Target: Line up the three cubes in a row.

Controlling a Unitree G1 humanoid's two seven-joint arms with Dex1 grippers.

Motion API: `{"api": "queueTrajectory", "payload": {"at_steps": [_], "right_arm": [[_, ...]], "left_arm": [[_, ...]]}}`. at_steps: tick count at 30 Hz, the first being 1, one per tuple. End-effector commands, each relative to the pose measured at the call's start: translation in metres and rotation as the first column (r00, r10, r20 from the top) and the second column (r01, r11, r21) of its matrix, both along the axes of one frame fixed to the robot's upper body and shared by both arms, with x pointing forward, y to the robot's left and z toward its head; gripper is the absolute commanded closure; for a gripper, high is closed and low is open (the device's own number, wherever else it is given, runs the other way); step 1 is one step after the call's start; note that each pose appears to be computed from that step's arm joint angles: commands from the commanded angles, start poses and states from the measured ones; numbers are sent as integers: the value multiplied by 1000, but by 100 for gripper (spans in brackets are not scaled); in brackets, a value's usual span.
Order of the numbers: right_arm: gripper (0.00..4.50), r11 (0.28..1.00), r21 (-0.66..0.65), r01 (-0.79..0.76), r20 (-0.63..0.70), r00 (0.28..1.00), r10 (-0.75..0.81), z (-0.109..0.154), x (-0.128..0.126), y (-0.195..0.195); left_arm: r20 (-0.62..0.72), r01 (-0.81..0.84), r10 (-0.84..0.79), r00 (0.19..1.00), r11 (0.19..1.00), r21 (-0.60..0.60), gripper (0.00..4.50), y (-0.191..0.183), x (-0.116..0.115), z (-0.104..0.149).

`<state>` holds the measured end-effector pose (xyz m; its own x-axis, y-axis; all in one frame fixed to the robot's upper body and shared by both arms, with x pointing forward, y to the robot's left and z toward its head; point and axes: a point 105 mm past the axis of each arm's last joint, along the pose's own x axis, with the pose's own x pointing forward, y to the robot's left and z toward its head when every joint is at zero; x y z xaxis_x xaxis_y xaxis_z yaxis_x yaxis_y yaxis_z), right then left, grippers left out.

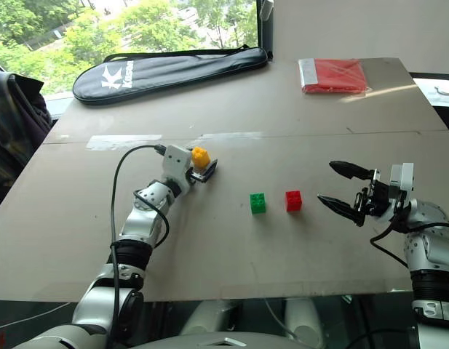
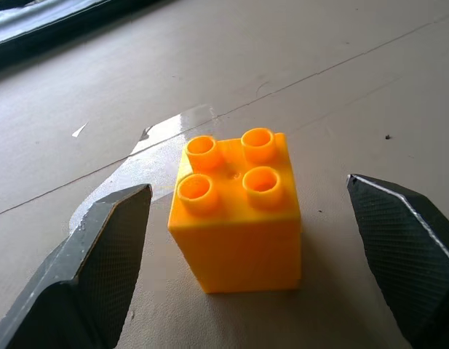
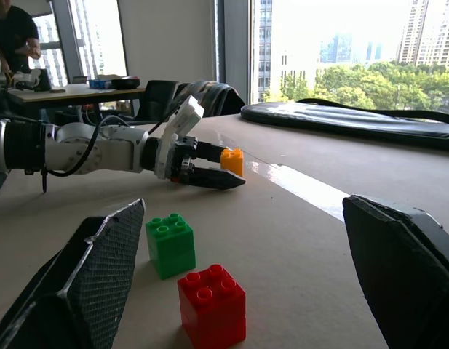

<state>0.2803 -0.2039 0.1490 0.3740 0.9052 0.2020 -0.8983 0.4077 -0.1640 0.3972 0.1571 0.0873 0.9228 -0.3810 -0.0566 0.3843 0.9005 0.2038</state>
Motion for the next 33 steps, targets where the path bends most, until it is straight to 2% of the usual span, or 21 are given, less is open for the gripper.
{"api": "queueTrajectory", "payload": {"at_steps": [1, 3, 4, 8, 12, 16, 20, 21, 26, 33], "right_arm": [[0, 1000, 2, 10, 58, 998, -10, 12, -3, -2], [0, 1000, 3, 11, 58, 998, -11, 12, -3, -2], [0, 1000, 3, 11, 58, 998, -11, 12, -3, -2], [0, 1000, 3, 10, 58, 998, -10, 11, -3, -1], [0, 1000, 5, 9, 58, 998, -10, 11, -3, -1], [0, 1000, 2, 2, 53, 999, -3, 9, -3, -2], [0, 1000, -3, -2, 50, 999, 2, 7, -4, -2], [0, 1000, -3, -4, 48, 999, 4, 6, -5, -3], [0, 1000, -7, -22, 34, 999, 22, 2, -11, -3], [0, 999, -6, -36, 26, 999, 36, 0, -14, -2]], "left_arm": [[-138, 33, -36, 990, 999, -23, 180, -6, -11, -29], [-158, 26, -32, 987, 999, -41, 281, -5, -13, -31], [-165, 25, -34, 986, 998, -56, 313, -5, -14, -31], [-144, 67, -77, 987, 995, -74, 316, -11, -18, -20], [-39, 321, -326, 945, 942, -96, 316, -41, -40, 9], [-54, 608, -610, 791, 793, -49, 316, -63, -81, 11], [-100, 712, -710, 697, 702, -11, 316, -59, -99, 4], [-127, 739, -731, 671, 674, 28, 316, -55, -102, 0], [-183, 785, -763, 620, 605, 134, 316, -42, -102, -7], [-201, 810, -784, 587, 571, 135, 316, -35, -91, -10]]}}
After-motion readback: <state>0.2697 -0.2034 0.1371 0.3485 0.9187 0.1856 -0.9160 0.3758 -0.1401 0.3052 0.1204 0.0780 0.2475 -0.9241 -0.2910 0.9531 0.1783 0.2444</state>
